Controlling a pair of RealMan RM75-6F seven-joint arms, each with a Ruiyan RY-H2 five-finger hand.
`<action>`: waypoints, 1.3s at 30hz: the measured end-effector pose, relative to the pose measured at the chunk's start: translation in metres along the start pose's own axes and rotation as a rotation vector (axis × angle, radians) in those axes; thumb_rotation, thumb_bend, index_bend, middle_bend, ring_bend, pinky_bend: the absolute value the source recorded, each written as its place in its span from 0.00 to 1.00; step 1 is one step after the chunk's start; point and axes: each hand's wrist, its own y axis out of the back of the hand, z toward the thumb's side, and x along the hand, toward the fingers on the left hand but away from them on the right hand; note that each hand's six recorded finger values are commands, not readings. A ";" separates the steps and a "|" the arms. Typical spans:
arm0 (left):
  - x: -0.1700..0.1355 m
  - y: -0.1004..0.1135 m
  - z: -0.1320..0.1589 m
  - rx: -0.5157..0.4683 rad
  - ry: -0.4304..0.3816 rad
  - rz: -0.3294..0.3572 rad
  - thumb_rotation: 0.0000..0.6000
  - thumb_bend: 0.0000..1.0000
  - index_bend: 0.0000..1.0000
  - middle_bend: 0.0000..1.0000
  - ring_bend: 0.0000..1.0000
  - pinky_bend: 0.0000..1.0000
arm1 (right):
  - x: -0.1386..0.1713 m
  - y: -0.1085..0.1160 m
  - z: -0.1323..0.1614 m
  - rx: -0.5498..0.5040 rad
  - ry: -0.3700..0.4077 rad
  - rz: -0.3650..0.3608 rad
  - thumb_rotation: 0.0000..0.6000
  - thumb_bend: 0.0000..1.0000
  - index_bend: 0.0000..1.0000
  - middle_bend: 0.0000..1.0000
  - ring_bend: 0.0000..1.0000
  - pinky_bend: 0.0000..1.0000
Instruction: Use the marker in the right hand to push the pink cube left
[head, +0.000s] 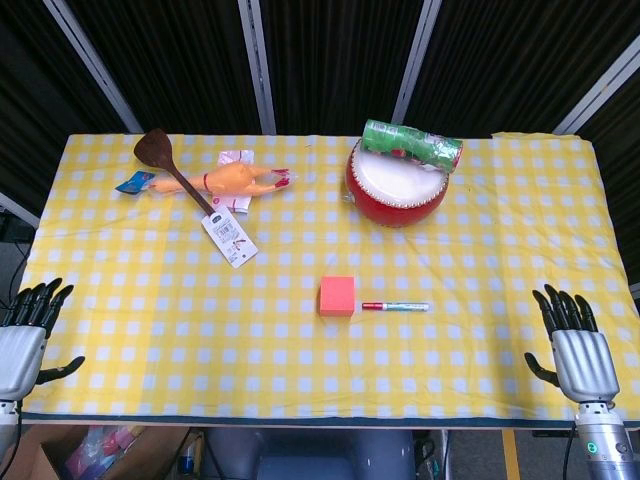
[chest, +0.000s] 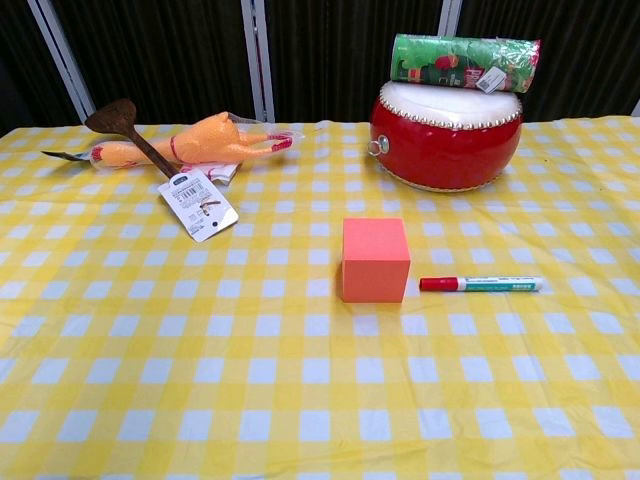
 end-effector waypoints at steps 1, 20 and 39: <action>0.000 0.000 0.000 0.001 0.000 0.000 1.00 0.00 0.00 0.00 0.00 0.00 | 0.000 0.000 0.003 -0.004 0.007 0.001 1.00 0.32 0.02 0.00 0.00 0.00; 0.002 -0.001 -0.001 0.007 0.004 0.000 1.00 0.00 0.00 0.00 0.00 0.00 | -0.066 -0.017 0.114 -0.071 0.085 0.077 1.00 0.32 0.18 0.00 0.00 0.00; 0.003 -0.003 0.002 0.005 0.002 -0.009 1.00 0.00 0.00 0.00 0.00 0.00 | -0.108 -0.084 0.176 -0.062 0.007 0.155 1.00 0.32 0.37 0.04 0.00 0.00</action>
